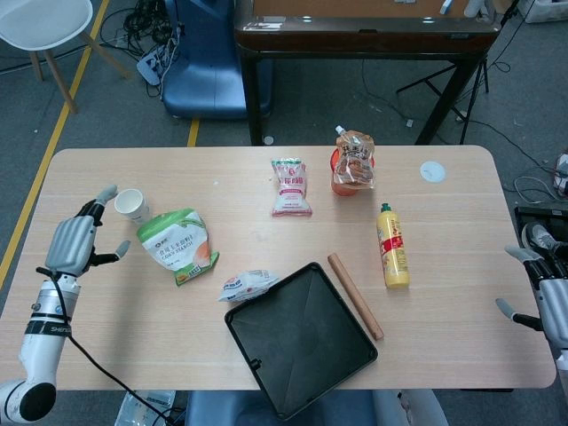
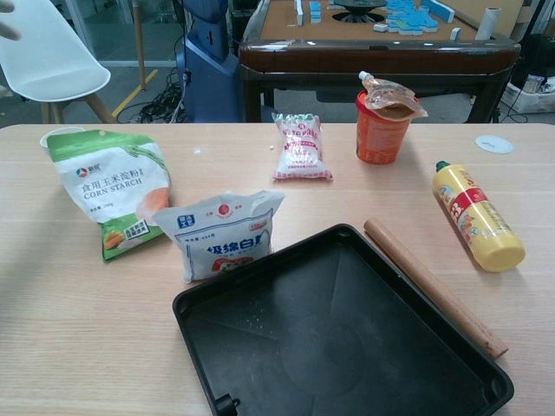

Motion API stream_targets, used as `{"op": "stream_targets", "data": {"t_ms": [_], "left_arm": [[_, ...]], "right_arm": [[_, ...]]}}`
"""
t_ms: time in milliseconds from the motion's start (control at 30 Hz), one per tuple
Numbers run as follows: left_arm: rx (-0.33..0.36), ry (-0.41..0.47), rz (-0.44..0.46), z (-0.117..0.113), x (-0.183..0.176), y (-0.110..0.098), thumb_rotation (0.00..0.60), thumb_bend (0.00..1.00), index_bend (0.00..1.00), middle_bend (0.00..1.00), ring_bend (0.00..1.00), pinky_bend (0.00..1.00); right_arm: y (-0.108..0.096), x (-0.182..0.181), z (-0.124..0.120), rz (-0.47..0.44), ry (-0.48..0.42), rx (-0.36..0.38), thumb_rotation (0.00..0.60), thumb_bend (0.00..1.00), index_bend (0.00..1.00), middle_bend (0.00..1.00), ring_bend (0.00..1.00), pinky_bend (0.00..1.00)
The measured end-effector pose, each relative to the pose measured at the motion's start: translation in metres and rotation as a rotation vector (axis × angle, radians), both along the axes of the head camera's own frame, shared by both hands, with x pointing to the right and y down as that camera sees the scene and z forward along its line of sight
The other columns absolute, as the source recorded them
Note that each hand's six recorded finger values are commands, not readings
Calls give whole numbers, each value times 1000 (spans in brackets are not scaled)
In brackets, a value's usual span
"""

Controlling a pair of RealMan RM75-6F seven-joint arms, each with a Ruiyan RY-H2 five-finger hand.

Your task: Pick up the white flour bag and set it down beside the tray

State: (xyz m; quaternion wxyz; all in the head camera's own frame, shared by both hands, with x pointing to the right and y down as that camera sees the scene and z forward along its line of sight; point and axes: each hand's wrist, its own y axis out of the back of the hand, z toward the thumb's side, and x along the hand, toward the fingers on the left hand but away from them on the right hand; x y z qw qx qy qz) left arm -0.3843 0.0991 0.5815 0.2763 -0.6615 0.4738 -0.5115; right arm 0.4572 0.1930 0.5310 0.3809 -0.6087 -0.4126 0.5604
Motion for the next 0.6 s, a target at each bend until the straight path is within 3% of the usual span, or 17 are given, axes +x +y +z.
{"op": "stream_targets", "data": {"t_ms": [133, 267, 600], "left_arm": [[32, -107, -19, -6, -28, 28, 600, 270, 69, 126, 153, 319], [47, -203, -12, -13, -44, 63, 600, 270, 79, 126, 152, 298], [45, -258, -17, -27, -52, 144, 600, 270, 108, 126, 153, 277]], "right_arm": [[-2, -14, 2, -61, -60, -12, 600, 177, 202, 283, 152, 223], [-1, -24, 7, -103, -64, -36, 600, 182, 203, 283, 152, 223], [10, -43, 11, -159, -102, -73, 600, 182, 202, 283, 152, 223]]}}
